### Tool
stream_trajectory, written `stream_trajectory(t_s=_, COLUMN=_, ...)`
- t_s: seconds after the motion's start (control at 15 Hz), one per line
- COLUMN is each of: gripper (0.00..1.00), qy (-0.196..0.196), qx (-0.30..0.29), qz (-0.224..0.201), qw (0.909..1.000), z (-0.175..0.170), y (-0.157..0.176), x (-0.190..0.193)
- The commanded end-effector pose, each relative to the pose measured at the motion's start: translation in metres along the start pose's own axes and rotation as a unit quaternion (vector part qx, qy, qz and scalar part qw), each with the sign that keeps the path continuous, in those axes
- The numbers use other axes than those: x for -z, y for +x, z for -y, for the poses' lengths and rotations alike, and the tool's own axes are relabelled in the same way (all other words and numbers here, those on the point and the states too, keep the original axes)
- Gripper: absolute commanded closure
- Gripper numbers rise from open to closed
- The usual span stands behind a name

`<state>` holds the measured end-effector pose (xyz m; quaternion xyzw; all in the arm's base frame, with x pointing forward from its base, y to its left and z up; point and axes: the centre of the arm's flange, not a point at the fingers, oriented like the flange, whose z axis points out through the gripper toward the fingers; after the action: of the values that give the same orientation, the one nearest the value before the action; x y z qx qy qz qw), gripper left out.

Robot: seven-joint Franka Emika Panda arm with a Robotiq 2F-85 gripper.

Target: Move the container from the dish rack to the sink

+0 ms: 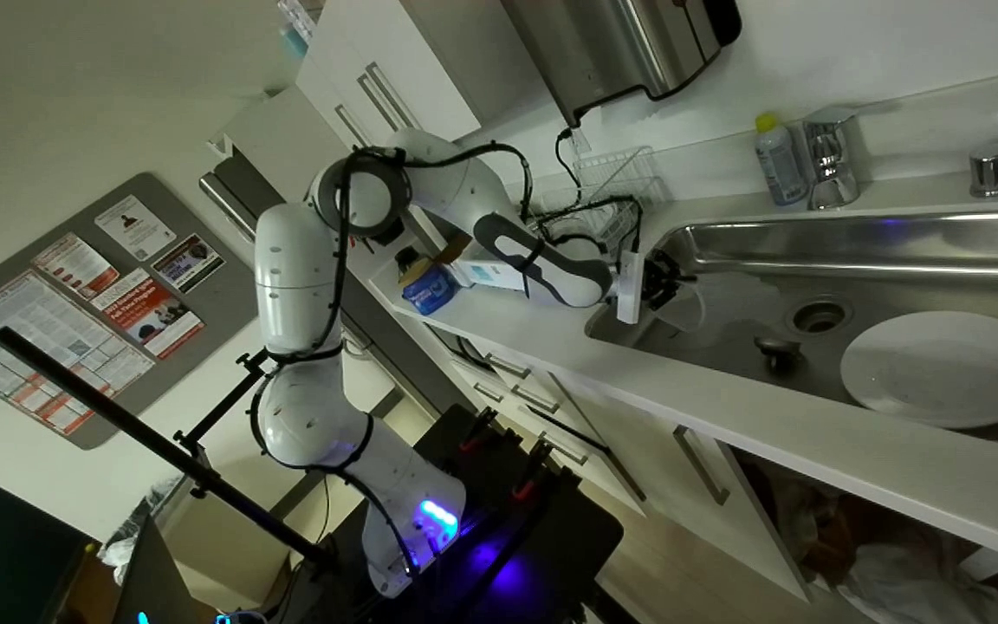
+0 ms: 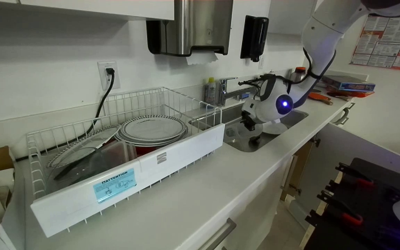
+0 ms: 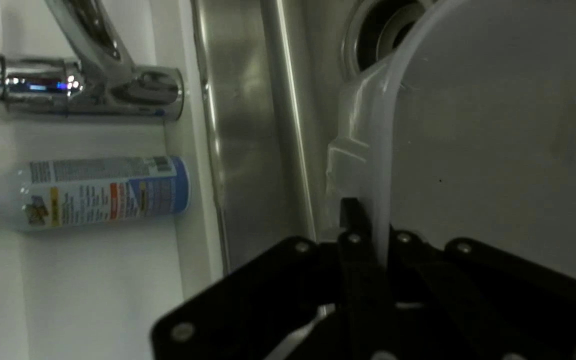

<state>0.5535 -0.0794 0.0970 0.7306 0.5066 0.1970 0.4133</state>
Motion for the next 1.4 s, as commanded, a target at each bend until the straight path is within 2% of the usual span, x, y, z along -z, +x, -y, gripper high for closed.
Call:
stream_trajectory(t_s=0.0, gripper=0.99, qy=-0.003, qx=-0.029, qz=0.049, qw=0.9984, z=0.003, y=-0.004, x=-0.027)
stream_trajectory(t_s=0.27, gripper=0.99, qy=-0.015, qx=-0.054, qz=0.089, qw=0.9944, z=0.008, y=0.003, x=-0.040)
stream_trajectory(t_s=0.33, gripper=0.75, qy=-0.015, qx=-0.058, qz=0.095, qw=0.9936, z=0.009, y=0.006, x=-0.042)
stream_trajectory(t_s=0.53, gripper=0.57, qy=-0.013, qx=-0.065, qz=0.109, qw=0.9919, z=0.011, y=0.014, x=-0.044)
stream_trajectory(t_s=0.67, gripper=0.41, qy=-0.009, qx=-0.068, qz=0.110, qw=0.9916, z=0.012, y=0.019, x=-0.042)
stream_trajectory(t_s=1.0, gripper=0.04, qy=0.008, qx=-0.097, qz=0.093, qw=0.9909, z=0.003, y=0.031, x=-0.029)
stream_trajectory(t_s=1.07, gripper=0.00, qy=0.011, qx=-0.104, qz=0.093, qw=0.9902, z=0.002, y=0.032, x=-0.028)
stream_trajectory(t_s=1.33, gripper=0.00, qy=0.022, qx=-0.119, qz=0.102, qw=0.9875, z=0.004, y=0.035, x=-0.032)
